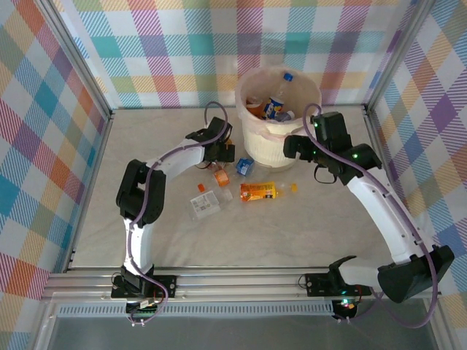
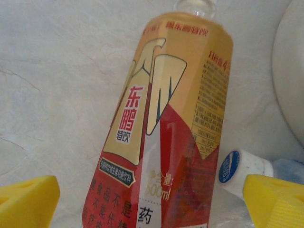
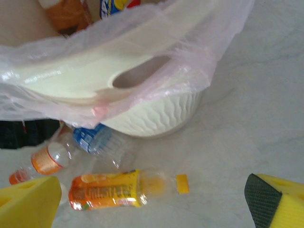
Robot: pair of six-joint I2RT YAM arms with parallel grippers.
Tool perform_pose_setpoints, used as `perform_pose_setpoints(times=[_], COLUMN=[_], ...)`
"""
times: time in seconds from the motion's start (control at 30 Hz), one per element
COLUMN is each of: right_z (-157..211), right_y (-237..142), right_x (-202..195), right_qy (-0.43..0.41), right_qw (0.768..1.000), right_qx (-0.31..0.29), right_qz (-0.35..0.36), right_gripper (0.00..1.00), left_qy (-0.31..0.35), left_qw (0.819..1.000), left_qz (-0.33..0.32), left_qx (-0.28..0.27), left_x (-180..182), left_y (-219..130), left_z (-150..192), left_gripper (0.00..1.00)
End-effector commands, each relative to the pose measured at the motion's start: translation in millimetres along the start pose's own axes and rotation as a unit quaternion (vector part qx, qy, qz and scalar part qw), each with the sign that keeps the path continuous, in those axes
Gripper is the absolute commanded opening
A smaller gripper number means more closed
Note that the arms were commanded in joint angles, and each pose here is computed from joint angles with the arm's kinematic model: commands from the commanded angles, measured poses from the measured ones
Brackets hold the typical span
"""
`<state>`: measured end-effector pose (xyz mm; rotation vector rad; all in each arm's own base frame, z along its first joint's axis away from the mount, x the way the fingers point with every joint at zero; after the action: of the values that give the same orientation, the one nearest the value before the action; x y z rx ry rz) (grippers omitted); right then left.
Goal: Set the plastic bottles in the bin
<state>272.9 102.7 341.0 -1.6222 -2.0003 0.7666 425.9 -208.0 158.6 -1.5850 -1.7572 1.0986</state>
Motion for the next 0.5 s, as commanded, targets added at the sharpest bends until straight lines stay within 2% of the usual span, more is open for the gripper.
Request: perform_pose_setpoints(times=[0.0, 0.47], right_z=[7, 13], right_y=[-7, -4], right_x=[-4, -2], right_qy=[0.024, 0.024], right_qw=[1.0, 1.0], right_qx=[-0.013, -0.005], right_qz=[0.003, -0.008], right_gripper=[1.0, 1.0], left_qy=[0.01, -0.037], left_qw=[1.0, 0.998], left_qz=[0.001, -0.022], left_qx=[0.016, 0.042], left_x=[-6, 15], left_y=[9, 39], left_z=[-7, -17], left_gripper=[0.98, 0.89])
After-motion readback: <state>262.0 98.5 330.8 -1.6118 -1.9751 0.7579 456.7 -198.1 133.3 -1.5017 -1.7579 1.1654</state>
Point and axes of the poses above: each hand's point on the last joint's axis, 136 mm out from that joint toward the fingers, its own y axis out along the fingers, its own x axis along the line the jaws close on, z = x × y, the point moved 8 cm from there along -y, back along the fingers, and after that the axes turned 15 degrees about -y, right-handed, at the moved point
